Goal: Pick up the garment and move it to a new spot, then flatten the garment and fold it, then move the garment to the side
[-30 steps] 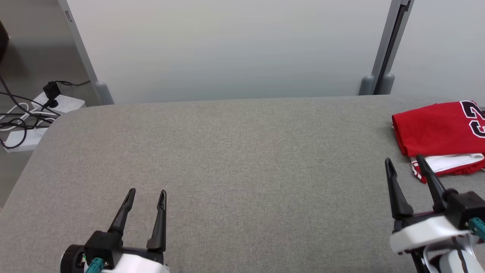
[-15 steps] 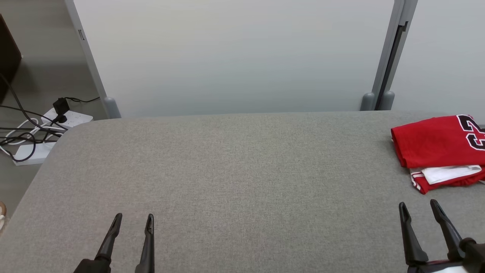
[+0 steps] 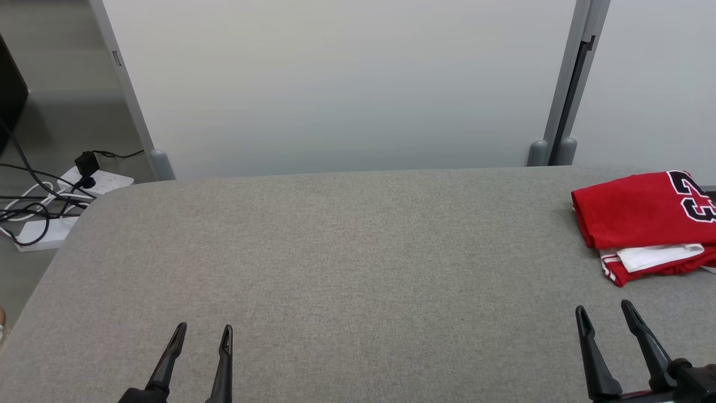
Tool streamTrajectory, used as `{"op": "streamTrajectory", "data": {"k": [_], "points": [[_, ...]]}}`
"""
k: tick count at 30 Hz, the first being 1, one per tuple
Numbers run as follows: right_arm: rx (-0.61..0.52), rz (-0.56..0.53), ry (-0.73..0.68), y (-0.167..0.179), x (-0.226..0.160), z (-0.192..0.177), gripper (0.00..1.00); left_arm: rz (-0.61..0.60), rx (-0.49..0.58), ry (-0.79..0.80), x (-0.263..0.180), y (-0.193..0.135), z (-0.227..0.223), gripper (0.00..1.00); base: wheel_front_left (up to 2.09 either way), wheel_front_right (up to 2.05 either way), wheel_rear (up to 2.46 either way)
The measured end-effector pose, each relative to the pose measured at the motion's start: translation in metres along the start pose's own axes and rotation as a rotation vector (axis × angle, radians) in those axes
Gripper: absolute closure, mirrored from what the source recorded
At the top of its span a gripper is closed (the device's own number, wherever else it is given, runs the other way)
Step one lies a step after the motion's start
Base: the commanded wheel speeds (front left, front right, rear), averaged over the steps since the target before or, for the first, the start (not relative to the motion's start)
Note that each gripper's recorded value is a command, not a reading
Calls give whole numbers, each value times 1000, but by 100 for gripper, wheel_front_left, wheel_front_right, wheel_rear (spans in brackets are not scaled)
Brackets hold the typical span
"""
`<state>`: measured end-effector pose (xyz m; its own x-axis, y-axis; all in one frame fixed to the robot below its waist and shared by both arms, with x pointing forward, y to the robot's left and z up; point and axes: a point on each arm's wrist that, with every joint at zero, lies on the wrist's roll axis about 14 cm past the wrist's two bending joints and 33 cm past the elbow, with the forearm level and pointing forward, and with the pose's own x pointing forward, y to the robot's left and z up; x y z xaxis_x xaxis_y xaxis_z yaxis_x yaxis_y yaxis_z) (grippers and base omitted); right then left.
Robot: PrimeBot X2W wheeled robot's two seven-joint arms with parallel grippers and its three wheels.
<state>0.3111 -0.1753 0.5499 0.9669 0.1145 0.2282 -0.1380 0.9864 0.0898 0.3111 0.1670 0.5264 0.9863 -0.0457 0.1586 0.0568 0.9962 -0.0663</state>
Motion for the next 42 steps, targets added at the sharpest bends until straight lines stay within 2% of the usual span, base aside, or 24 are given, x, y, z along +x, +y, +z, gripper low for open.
{"op": "streamTrajectory", "data": {"k": [9,10,17,42], "points": [[1,-9,12,-2,-5,-3,0,-10,9,1,1,-2,0,0,0,0,0],[3,-9,17,-2,-6,-5,100,-9,7,9,0,-2,-3,100,0,0,0],[52,-42,138,0,-24,-43,100,9,-15,155,-21,0,-45,100,0,0,0],[311,-144,184,-16,-19,-57,100,102,-284,209,-14,13,-56,100,0,0,0]]}}
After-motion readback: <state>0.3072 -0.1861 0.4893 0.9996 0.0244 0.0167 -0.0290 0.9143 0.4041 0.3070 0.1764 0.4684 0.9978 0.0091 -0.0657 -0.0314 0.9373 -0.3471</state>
